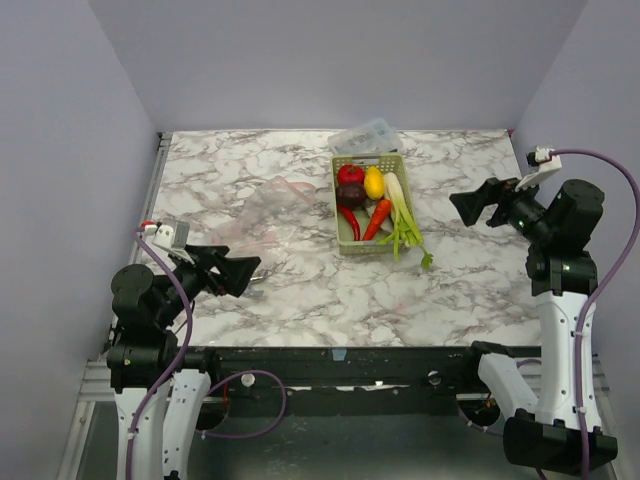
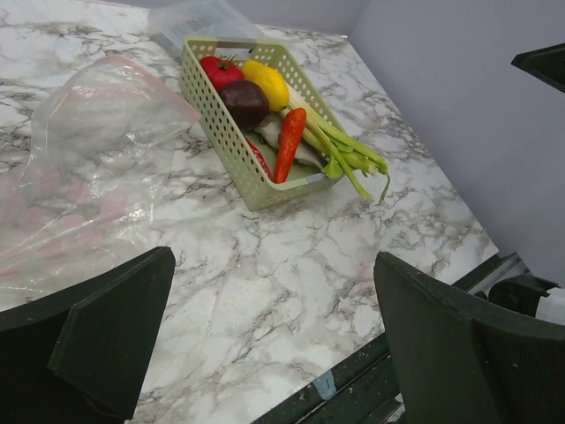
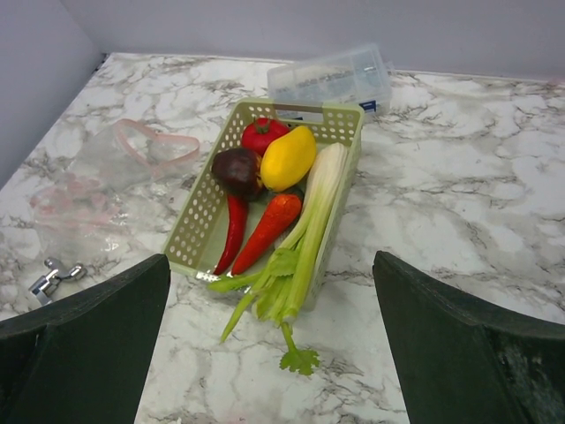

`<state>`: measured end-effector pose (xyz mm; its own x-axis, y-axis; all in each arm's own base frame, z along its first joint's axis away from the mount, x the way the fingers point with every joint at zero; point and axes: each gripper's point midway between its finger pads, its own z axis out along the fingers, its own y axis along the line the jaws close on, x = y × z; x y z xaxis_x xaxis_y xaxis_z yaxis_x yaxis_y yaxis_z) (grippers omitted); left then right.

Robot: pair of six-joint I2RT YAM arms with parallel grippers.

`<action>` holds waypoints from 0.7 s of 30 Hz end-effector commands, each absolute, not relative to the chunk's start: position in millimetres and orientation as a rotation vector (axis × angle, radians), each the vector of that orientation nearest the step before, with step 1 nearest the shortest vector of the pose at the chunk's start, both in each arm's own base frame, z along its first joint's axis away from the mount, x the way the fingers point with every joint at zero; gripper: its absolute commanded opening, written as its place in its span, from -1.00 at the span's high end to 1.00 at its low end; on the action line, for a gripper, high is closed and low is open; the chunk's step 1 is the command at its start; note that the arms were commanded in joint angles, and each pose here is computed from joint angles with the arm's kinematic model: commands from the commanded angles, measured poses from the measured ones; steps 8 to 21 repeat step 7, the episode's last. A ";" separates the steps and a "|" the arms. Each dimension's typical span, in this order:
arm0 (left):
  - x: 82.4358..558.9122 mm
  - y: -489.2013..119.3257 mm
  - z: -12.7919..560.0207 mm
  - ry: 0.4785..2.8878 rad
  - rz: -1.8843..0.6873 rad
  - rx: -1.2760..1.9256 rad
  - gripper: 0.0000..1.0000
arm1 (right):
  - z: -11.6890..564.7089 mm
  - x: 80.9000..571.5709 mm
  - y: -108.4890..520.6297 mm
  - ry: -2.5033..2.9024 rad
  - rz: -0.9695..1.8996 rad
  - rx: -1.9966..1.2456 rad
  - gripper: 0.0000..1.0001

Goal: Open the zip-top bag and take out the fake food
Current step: Reset both arms

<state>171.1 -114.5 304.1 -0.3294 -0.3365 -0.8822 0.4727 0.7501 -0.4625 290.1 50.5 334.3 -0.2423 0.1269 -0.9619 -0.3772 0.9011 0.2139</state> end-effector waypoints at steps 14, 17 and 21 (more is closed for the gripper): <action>172.6 -112.1 303.4 1.720 -0.800 0.107 -0.97 | 336.0 289.6 50.5 1.734 0.476 -0.192 -1.00; 172.6 -112.1 303.4 1.720 -0.800 0.107 -0.97 | 336.0 289.6 50.5 1.734 0.476 -0.192 -1.00; 172.6 -112.1 303.4 1.720 -0.800 0.107 -0.97 | 336.0 289.6 50.5 1.734 0.476 -0.192 -1.00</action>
